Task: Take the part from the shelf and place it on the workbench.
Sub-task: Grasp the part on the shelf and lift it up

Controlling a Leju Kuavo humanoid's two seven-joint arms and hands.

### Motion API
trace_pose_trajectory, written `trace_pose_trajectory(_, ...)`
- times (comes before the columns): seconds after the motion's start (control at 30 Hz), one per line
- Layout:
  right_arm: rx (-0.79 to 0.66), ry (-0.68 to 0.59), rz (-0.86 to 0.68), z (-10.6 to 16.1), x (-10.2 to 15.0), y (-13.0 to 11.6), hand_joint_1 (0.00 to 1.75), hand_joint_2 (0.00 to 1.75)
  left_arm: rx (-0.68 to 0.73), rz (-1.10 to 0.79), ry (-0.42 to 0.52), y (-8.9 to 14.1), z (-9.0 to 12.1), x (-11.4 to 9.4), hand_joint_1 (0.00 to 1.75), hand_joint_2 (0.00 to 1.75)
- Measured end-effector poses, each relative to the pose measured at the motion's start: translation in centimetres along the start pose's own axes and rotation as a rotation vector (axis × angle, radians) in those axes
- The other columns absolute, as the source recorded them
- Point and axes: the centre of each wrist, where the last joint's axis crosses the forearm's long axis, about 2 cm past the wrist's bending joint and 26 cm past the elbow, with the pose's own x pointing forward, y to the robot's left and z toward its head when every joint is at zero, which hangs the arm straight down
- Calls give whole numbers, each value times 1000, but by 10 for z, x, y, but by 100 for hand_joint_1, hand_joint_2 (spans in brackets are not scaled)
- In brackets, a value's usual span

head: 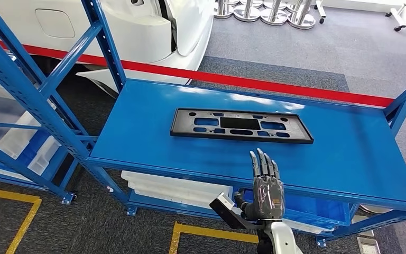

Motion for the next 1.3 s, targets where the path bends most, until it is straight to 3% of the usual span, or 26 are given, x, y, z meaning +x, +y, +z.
trace_pose_trajectory(0.63, 89, 110, 44, 15, -34, 28, 0, 175, 1, -11, 0, 3, -1, 3, 0, 0)
trace_pose_trajectory(1.3, 56, 42, 112, -5, -29, 15, 0, 175, -12, -9, 3, -1, 1, -1, 0, 0)
